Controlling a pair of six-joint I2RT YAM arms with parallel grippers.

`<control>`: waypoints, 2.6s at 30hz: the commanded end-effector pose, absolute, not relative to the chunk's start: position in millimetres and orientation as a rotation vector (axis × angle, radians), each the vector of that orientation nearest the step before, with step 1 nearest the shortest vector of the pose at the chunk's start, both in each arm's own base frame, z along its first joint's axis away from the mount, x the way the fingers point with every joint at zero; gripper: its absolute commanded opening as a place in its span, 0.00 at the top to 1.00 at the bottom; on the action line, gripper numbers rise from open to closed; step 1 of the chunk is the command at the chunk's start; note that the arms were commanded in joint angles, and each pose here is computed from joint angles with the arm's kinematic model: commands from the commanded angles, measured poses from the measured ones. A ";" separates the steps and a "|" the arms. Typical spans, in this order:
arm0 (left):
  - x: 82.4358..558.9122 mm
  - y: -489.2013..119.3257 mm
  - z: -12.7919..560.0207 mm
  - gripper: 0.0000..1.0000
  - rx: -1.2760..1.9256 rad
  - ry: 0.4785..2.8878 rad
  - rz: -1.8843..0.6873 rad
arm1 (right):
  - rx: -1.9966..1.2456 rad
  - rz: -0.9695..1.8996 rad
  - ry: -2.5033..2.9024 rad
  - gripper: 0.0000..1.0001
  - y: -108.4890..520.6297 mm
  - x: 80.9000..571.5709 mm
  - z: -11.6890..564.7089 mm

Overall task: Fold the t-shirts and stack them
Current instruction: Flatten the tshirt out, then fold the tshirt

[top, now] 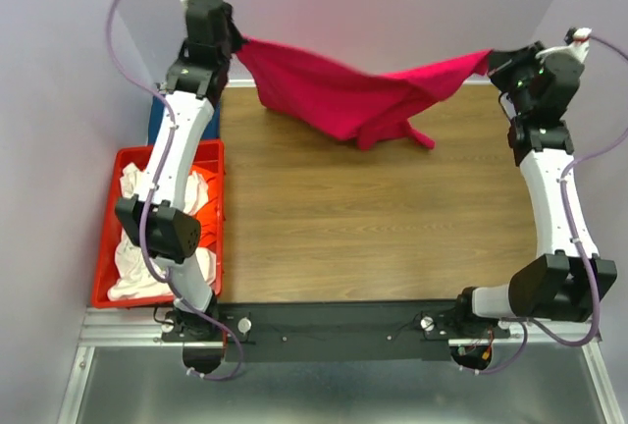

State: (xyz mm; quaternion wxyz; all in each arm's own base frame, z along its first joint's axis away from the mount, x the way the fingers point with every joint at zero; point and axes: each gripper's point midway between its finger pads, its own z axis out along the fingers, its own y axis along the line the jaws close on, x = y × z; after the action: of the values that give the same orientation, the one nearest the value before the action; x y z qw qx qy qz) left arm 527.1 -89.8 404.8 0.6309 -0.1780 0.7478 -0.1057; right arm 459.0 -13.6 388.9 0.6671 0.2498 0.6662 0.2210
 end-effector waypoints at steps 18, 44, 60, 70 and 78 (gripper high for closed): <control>269.3 -42.6 647.1 1.00 -0.178 1.061 -0.400 | 0.210 -0.066 0.799 0.99 -42.5 200.1 692.2; 559.5 -107.9 260.9 1.00 -0.205 1.825 -0.353 | 0.104 0.042 1.459 0.99 -43.6 480.1 364.6; 638.8 -132.3 98.4 1.00 -0.166 2.101 -0.431 | 0.208 0.089 1.795 0.99 -54.7 564.3 149.4; 643.5 -123.8 100.8 1.00 -0.151 2.095 -0.466 | 0.245 0.065 1.843 0.99 -57.3 539.0 174.3; 641.0 -120.0 108.7 1.00 -0.135 2.099 -0.470 | 0.311 0.068 1.892 0.99 -56.2 513.1 191.2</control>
State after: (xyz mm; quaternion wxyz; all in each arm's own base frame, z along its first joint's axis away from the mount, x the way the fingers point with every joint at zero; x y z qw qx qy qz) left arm 641.2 -121.3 107.0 0.4780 -0.0683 0.8553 -0.1881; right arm 527.1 -49.9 180.2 0.5897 0.1027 0.8003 0.0358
